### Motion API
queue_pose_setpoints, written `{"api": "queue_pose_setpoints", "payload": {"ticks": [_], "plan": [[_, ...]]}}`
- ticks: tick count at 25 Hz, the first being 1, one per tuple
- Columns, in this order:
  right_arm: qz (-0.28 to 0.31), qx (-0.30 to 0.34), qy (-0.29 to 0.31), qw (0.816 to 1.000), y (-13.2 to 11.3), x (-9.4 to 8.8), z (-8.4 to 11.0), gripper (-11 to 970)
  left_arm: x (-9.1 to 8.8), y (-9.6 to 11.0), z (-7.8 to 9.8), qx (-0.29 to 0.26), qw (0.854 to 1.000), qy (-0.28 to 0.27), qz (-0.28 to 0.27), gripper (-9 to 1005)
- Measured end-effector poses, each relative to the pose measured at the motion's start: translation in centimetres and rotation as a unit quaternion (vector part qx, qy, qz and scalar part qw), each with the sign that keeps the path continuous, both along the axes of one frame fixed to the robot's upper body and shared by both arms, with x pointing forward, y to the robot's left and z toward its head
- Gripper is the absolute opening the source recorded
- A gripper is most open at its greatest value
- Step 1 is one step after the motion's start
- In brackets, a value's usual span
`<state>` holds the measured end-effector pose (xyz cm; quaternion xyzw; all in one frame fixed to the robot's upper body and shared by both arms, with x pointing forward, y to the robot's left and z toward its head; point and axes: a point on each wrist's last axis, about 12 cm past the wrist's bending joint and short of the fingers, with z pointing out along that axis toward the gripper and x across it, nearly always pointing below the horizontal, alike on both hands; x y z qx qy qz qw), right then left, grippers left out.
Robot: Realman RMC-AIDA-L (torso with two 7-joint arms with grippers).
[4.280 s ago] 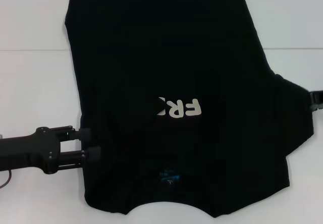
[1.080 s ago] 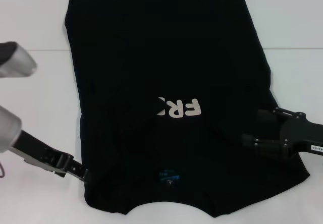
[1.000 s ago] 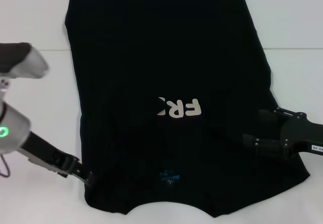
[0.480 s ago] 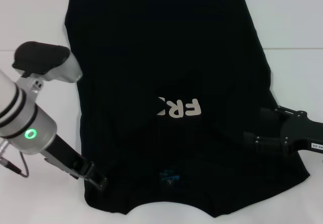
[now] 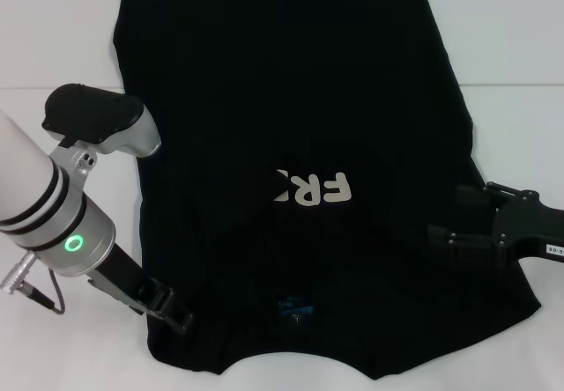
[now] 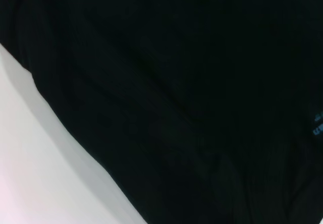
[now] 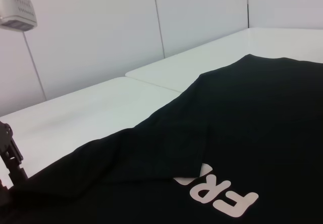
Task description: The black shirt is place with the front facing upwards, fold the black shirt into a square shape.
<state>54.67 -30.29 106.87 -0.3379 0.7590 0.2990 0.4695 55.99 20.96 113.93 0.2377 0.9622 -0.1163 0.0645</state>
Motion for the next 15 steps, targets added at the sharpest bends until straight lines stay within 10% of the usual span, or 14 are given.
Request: {"api": "queue_pose_setpoints", "payload": {"ticks": [15], "plan": [[-0.001,0.002,0.002,1.0,-0.01,0.12,0.14,945,0.31,-0.07,-0.37,0.015,1.0,-0.017,0.015,628]]}}
